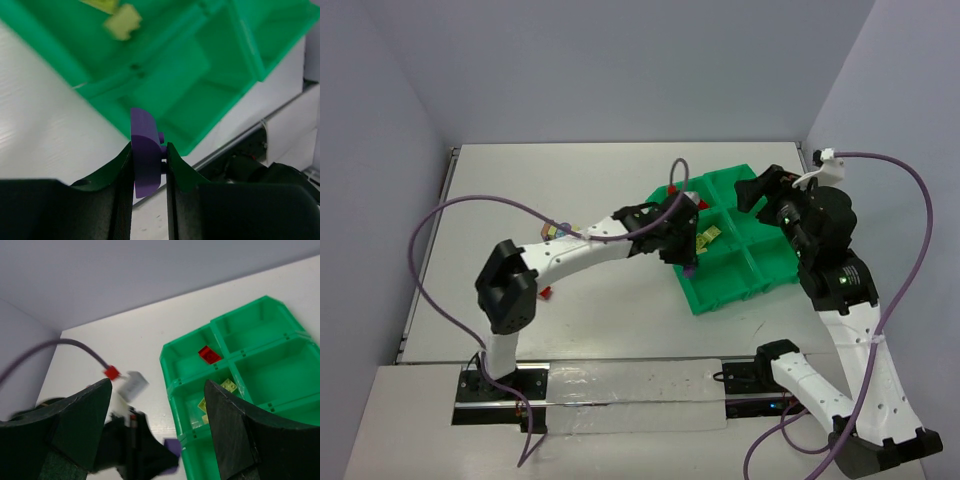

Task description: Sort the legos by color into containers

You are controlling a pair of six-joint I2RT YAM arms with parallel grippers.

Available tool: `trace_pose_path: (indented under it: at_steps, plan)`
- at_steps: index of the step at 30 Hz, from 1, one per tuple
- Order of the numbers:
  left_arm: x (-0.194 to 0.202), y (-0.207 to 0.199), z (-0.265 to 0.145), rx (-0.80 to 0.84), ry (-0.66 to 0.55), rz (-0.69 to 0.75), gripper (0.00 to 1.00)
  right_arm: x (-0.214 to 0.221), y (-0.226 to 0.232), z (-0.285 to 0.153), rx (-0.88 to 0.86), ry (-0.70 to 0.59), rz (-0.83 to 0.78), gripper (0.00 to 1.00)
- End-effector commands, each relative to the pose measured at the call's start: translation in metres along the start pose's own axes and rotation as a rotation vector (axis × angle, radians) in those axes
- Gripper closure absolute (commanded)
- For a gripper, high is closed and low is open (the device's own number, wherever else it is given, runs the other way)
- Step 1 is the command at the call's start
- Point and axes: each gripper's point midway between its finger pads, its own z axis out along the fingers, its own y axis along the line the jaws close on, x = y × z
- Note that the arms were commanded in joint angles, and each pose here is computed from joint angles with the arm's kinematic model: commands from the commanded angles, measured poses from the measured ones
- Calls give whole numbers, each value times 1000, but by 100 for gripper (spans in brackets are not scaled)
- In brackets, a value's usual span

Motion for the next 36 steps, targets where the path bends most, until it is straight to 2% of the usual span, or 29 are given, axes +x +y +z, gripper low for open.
trace_pose_path:
  at_steps: [1,9,12,14,16,17,19,23,28,36]
  plan:
    - [-1,-52,11,159,22,90,100,-24,2,-16,8,-75,-26,18]
    - [-1,-77,37,247,68,116,98,-23,0,-17,17,-80,-20,18]
    - [4,-76,47,243,99,111,76,-20,-2,-16,23,-74,-20,18]
    - [5,-76,49,231,101,117,47,-18,-1,-13,19,-65,-18,19]
    - [0,-75,46,216,83,126,27,-17,0,-11,15,-60,-17,18]
    - [-3,-76,43,210,71,132,19,-16,0,-9,14,-58,-16,18]
    - [-9,-76,35,200,51,143,14,-15,0,-7,13,-53,-12,18]
    - [-26,-77,8,179,-21,150,13,-13,0,-5,9,-50,-8,19]
    - [-23,-45,-30,72,-72,133,21,-12,-1,-3,16,-50,-9,19]
    - [6,93,-73,-390,-193,4,27,-6,-3,3,22,-44,17,18]
